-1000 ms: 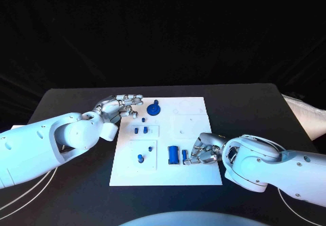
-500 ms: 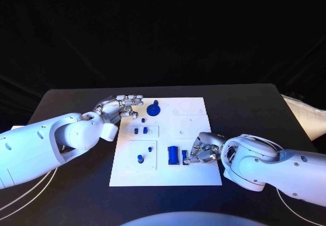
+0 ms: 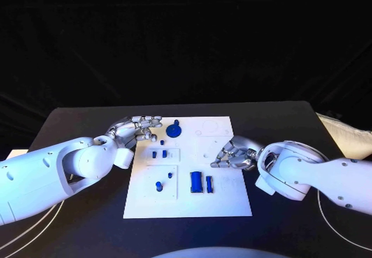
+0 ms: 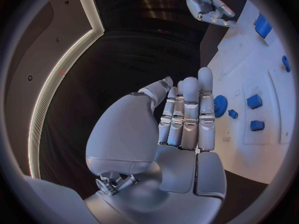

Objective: Assemble the parts on the task board

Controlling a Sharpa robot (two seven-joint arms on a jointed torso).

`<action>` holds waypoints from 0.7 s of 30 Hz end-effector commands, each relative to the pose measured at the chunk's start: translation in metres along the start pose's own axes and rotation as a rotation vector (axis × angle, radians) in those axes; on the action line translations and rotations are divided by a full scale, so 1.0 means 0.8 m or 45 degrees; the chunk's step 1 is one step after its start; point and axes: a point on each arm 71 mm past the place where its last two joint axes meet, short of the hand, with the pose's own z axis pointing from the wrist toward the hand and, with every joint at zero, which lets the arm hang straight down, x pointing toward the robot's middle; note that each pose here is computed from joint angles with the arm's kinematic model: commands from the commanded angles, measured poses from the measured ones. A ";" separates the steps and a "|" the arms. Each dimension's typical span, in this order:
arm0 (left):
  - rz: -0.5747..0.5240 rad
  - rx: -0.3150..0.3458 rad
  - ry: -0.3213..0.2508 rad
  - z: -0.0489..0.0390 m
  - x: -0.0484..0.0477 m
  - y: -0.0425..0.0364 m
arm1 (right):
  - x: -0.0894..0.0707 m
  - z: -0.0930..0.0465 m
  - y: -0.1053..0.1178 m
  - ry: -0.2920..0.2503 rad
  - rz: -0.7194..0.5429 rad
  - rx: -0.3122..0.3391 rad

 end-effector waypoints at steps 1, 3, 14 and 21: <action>-0.009 0.087 -0.030 0.001 -0.001 -0.0028 | -0.020 0.014 0.006 -0.034 0.414 -0.204; -0.014 0.112 -0.060 0.002 -0.003 -0.0021 | -0.034 0.027 0.002 -0.072 0.538 -0.245; -0.008 0.237 -0.252 0.016 -0.025 -0.0036 | -0.090 0.091 -0.022 -0.230 0.963 -0.401; 0.028 0.258 -0.285 0.027 -0.028 -0.0038 | -0.102 0.110 -0.022 -0.270 1.023 -0.452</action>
